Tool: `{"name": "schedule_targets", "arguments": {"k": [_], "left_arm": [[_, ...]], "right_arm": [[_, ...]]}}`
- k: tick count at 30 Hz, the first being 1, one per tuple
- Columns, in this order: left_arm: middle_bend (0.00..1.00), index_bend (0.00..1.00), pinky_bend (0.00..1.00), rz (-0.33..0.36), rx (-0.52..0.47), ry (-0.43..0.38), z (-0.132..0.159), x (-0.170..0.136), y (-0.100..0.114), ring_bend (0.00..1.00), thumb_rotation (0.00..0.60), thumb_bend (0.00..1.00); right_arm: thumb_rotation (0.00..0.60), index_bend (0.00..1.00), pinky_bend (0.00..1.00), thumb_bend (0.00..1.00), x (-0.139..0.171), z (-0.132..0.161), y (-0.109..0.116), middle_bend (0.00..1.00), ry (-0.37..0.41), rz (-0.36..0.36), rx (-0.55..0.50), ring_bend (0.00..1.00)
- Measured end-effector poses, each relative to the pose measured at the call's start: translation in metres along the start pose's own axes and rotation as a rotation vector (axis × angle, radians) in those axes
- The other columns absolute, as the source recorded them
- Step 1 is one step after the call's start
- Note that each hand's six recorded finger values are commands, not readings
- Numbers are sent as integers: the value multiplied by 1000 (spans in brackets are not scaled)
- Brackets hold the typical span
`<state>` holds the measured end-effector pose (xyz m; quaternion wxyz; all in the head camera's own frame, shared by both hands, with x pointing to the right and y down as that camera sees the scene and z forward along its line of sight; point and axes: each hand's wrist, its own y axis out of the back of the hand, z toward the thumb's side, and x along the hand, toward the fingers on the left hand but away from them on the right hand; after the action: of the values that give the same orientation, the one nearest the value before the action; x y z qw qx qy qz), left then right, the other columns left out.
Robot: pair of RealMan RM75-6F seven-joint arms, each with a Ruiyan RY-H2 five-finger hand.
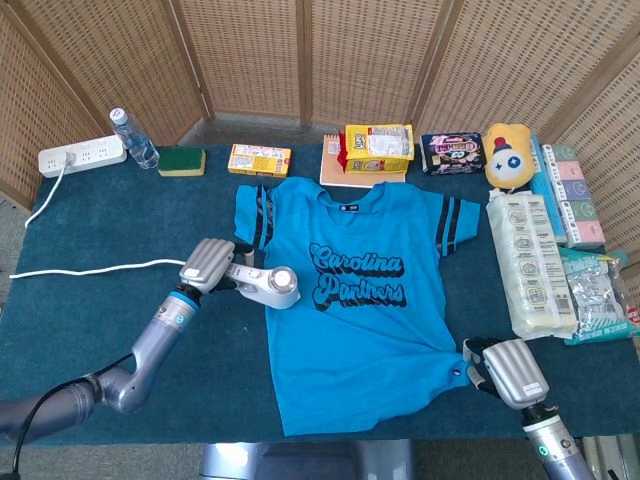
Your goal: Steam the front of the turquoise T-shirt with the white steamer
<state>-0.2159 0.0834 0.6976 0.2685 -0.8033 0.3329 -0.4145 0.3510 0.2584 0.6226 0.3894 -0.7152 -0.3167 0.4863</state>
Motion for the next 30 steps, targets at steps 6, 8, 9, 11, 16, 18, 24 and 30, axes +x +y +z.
{"name": "schedule_targets", "arguments": {"k": [6, 8, 9, 11, 16, 18, 24, 30], "left_arm": [[698, 590, 728, -10, -9, -22, 23, 11, -23, 647, 600, 433], [698, 590, 728, -13, 1, -28, 29, 15, -31, 647, 600, 433], [698, 590, 728, -14, 5, -30, 32, 16, -34, 647, 600, 433], [698, 590, 728, -16, 14, -36, 38, 20, -41, 647, 600, 433], [698, 590, 728, -29, 29, -68, 56, 24, -55, 647, 600, 432], [698, 590, 728, -34, 30, -84, 64, 25, -60, 647, 600, 433], [698, 590, 728, -53, 33, -125, 83, 25, -72, 647, 600, 431], [698, 590, 728, -83, 15, -163, 104, 23, -88, 647, 600, 431]], "right_arm": [[600, 642, 868, 615, 0, 0, 0, 611, 4, 0, -4, 693], [600, 643, 869, 615, 0, 0, 1, 612, 6, -2, -4, 693], [600, 643, 868, 615, 0, 0, 1, 612, 6, -2, -4, 693], [600, 644, 868, 615, 0, 0, 1, 612, 7, -3, -6, 694], [600, 645, 870, 615, 0, 0, 1, 613, 6, -3, -7, 696], [600, 646, 870, 615, 0, -1, 1, 613, 5, -3, -7, 697], [600, 646, 870, 615, 0, -1, 1, 613, 3, -4, -8, 697], [600, 646, 870, 615, 1, -2, 1, 613, 1, -5, -10, 697]]}}
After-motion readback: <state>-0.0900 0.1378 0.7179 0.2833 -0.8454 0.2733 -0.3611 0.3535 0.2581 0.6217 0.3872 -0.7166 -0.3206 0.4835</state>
